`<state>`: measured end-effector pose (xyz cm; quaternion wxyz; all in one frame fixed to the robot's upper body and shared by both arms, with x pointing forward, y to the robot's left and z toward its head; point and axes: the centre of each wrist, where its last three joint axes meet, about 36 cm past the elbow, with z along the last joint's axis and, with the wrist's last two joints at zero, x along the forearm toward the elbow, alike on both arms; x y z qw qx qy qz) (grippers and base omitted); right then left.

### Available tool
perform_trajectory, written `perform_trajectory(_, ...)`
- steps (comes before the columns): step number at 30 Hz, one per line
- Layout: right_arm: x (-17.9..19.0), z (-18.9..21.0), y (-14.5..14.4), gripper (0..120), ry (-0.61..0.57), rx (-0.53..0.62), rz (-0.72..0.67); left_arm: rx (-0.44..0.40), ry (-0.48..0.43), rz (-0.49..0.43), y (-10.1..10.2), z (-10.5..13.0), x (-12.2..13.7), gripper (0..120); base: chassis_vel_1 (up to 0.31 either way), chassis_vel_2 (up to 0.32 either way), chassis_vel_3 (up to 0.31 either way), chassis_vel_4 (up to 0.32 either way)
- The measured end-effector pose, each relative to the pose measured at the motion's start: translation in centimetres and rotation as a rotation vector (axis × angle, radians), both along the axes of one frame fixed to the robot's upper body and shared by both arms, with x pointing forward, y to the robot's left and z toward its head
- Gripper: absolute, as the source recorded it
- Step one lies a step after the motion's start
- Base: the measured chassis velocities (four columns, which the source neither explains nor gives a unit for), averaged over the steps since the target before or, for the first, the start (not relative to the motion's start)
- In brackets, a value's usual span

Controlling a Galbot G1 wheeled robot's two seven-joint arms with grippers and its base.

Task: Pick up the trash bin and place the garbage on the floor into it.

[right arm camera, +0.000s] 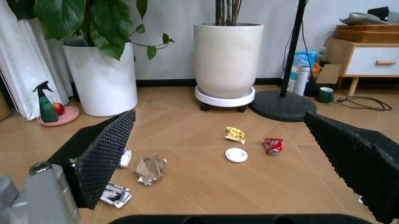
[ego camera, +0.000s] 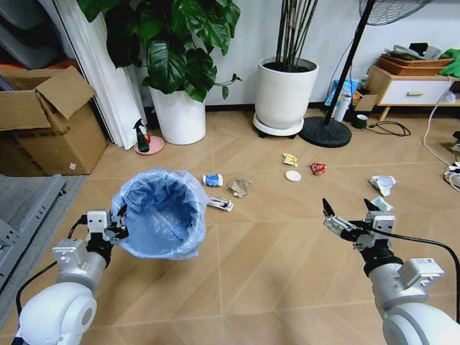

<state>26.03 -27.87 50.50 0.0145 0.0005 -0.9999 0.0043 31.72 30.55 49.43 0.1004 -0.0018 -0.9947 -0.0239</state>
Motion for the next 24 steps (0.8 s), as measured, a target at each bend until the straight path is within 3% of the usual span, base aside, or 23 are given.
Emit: perform_trajectory(24, 0.22, -0.36, -0.35, 100, 0.007, -0.002, -0.01, -0.001, 0.004, -0.009, 0.18, -0.46, 0.28, 0, -0.064, 0.205, 0.062, -0.211)
